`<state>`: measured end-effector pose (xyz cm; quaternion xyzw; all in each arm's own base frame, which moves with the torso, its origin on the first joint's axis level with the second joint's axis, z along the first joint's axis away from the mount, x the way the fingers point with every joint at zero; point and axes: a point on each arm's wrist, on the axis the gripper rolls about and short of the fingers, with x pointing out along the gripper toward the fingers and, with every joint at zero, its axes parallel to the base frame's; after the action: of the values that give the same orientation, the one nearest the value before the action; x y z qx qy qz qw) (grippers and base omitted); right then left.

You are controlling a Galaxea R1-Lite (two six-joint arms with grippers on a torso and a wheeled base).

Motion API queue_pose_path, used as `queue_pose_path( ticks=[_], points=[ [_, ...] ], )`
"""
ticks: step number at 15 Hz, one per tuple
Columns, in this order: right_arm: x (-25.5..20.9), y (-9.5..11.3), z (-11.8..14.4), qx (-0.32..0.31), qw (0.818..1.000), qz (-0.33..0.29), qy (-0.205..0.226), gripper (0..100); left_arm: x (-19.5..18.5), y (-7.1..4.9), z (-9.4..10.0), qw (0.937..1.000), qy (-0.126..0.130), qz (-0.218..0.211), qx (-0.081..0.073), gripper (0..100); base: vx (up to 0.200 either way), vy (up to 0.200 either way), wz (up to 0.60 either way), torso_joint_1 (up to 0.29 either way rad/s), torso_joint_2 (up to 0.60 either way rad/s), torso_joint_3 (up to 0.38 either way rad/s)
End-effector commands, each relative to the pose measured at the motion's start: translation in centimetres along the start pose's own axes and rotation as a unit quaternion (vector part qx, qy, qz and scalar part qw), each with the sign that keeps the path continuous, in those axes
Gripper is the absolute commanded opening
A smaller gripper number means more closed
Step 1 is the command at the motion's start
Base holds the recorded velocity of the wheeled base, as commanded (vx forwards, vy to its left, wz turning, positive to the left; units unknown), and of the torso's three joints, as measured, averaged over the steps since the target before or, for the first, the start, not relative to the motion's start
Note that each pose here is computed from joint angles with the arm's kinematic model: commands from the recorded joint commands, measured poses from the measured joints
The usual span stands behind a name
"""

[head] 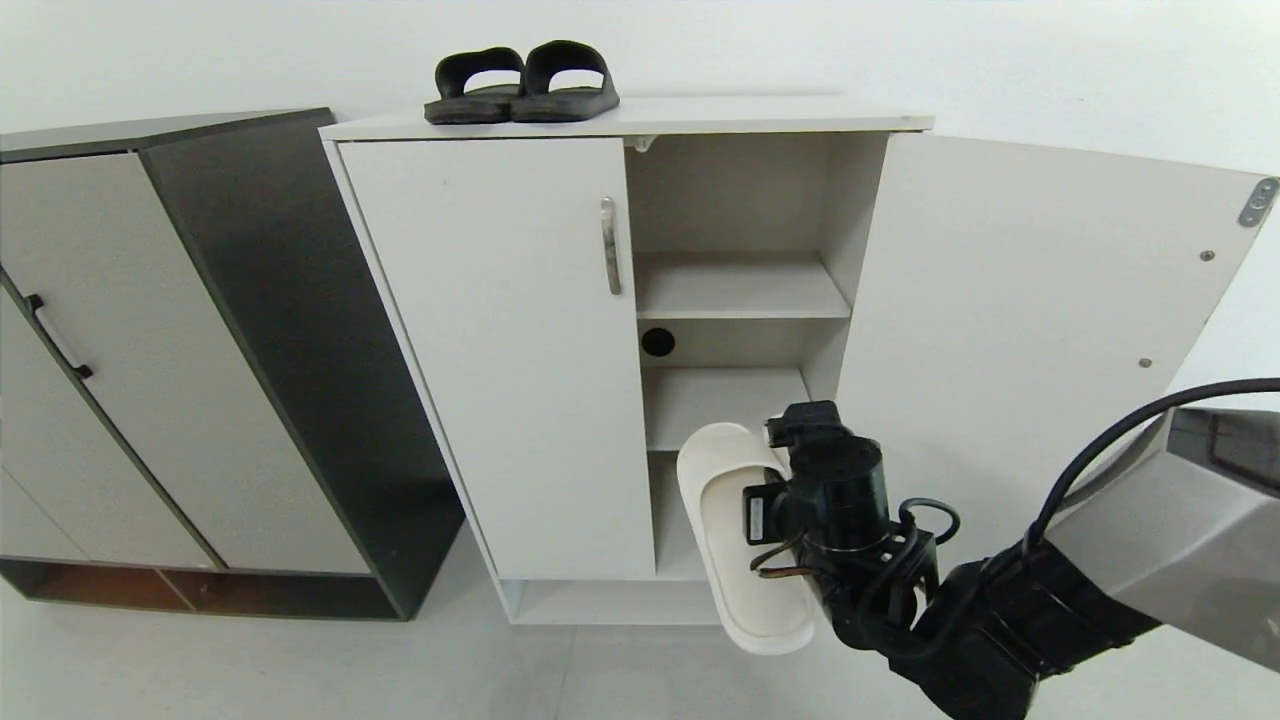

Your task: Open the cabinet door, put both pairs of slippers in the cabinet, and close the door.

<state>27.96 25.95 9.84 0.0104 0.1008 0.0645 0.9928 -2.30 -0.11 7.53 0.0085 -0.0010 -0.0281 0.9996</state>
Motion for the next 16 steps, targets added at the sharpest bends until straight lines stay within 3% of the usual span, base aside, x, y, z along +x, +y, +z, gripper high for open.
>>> queue_pose_path(
  ticks=[1,11,16],
  points=[
    [1.9,0.4,-0.6,0.003,1.000,-0.009,-0.002,0,0.0,0.0,0.0,1.0000,0.002,0.000,0.000,0,0.000,0.000,0.00,0.000,0.00,0.000],
    [3.6,3.0,-2.3,0.024,1.000,0.008,-0.002,0,0.0,0.0,0.0,1.0000,0.002,0.000,0.002,0,0.000,0.000,0.00,0.000,0.00,0.000],
    [3.9,3.3,-2.0,0.008,1.000,0.003,0.003,0,0.0,0.0,0.0,1.0000,0.002,0.000,0.002,0,0.000,0.000,0.00,0.000,0.00,-0.164]
  ],
)
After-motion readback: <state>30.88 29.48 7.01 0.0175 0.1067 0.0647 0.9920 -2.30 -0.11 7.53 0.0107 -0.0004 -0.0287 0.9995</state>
